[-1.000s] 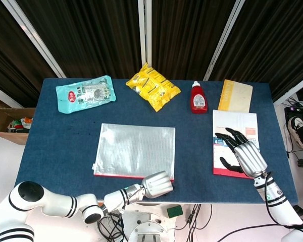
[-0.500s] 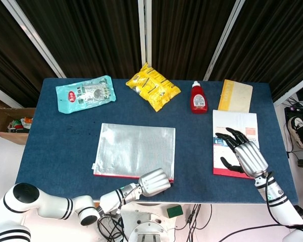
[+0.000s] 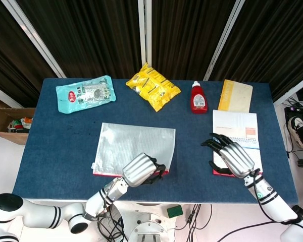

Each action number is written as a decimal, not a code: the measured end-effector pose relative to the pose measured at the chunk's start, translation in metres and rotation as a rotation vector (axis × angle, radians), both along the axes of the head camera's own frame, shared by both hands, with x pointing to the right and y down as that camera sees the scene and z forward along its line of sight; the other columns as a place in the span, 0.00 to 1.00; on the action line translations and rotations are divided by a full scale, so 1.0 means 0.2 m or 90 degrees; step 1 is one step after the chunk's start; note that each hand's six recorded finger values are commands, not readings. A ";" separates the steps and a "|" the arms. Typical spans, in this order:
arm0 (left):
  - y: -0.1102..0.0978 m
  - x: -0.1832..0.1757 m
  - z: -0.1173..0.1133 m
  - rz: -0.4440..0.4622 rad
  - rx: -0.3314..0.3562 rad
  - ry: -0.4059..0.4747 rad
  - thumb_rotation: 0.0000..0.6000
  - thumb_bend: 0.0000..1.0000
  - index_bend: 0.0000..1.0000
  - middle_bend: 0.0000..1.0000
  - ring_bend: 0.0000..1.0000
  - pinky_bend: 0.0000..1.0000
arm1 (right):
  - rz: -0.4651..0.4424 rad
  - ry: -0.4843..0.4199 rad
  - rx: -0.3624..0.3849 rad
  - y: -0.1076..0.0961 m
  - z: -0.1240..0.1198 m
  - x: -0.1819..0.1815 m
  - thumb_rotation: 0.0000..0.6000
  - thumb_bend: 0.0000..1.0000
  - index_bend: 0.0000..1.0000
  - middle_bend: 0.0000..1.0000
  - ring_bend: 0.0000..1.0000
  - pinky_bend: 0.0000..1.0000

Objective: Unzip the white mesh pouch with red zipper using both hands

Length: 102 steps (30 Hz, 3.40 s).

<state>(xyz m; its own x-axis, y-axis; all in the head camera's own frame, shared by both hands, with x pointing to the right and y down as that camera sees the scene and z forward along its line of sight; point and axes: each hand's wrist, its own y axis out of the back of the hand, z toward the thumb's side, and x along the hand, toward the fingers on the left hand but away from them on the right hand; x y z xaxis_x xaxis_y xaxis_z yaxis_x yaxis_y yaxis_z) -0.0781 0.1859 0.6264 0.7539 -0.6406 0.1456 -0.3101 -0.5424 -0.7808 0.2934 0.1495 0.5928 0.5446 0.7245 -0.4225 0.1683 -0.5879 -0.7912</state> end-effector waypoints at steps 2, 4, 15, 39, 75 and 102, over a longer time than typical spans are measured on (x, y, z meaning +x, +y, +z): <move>-0.03 -0.02 -0.04 -0.025 0.001 0.018 1.00 0.45 0.60 0.80 0.72 0.86 | -0.024 -0.006 -0.007 0.00 0.00 -0.07 1.00 0.37 0.33 0.33 0.12 0.24; -0.05 -0.03 -0.07 -0.036 0.002 0.028 1.00 0.45 0.60 0.80 0.72 0.86 | -0.048 -0.007 -0.008 0.00 0.01 -0.13 1.00 0.37 0.33 0.33 0.12 0.25; -0.14 -0.09 -0.19 -0.082 0.014 0.054 1.00 0.45 0.60 0.80 0.72 0.86 | -0.115 -0.019 -0.019 -0.08 0.09 -0.48 1.00 0.36 0.34 0.35 0.14 0.26; -0.22 -0.21 -0.25 -0.123 0.037 0.050 1.00 0.45 0.60 0.80 0.72 0.86 | -0.156 -0.066 -0.126 -0.15 0.19 -0.92 1.00 0.39 0.41 0.39 0.17 0.28; -0.26 -0.28 -0.28 -0.124 -0.026 0.121 1.00 0.46 0.60 0.80 0.72 0.85 | -0.156 -0.111 -0.197 -0.25 0.21 -1.03 1.00 0.40 0.54 0.45 0.22 0.30; -0.17 -0.44 -0.07 -0.260 -0.117 0.165 1.00 0.46 0.59 0.78 0.71 0.86 | -0.040 -0.210 -0.176 -0.36 0.15 -0.98 1.00 0.52 0.81 0.57 0.33 0.33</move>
<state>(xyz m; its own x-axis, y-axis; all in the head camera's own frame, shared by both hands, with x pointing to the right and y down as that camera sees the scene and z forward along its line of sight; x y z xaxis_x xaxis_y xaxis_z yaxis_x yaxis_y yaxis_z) -0.1658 0.1525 0.6123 0.4733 -0.8720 0.1252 -0.6956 -0.4571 -0.5542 0.0983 0.0777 0.6232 0.7223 0.5698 -0.3920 0.3424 -0.7871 -0.5131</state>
